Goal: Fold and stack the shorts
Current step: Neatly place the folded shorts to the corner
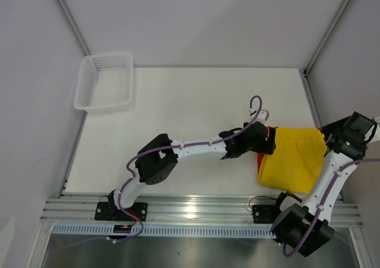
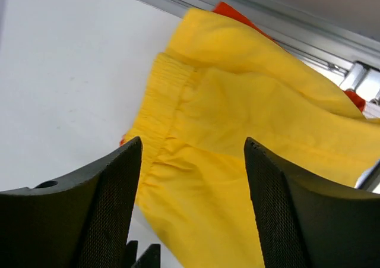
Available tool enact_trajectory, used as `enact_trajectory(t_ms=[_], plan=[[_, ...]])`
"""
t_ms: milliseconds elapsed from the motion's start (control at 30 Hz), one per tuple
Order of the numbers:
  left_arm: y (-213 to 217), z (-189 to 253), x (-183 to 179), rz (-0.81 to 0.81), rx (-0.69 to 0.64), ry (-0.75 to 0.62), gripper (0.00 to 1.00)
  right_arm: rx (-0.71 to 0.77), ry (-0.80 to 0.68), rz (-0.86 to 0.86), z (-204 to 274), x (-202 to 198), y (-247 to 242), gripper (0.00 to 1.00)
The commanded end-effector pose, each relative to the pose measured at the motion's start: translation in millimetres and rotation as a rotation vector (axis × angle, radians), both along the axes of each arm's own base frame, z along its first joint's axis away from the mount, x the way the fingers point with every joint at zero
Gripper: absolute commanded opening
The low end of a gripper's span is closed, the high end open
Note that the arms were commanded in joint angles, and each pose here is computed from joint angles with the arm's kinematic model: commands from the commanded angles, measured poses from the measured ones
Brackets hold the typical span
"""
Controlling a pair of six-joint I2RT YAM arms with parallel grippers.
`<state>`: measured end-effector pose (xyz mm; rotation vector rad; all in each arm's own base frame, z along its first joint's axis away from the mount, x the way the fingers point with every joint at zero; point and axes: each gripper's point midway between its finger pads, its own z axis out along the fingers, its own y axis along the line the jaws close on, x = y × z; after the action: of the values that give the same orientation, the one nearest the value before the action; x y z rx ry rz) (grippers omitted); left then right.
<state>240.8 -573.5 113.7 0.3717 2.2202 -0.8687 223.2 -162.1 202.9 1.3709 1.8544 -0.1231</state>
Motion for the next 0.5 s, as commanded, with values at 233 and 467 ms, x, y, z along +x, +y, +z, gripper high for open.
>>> enact_trajectory(t_ms=[233,467], plan=[[-1,73,14,-0.029,-0.203,-0.009,0.80,0.143,-0.260,0.361,19,47,64,0.37],[-23,50,10,-0.074,-0.218,0.064,0.77,0.362,-0.475,0.574,-5,63,108,0.02]])
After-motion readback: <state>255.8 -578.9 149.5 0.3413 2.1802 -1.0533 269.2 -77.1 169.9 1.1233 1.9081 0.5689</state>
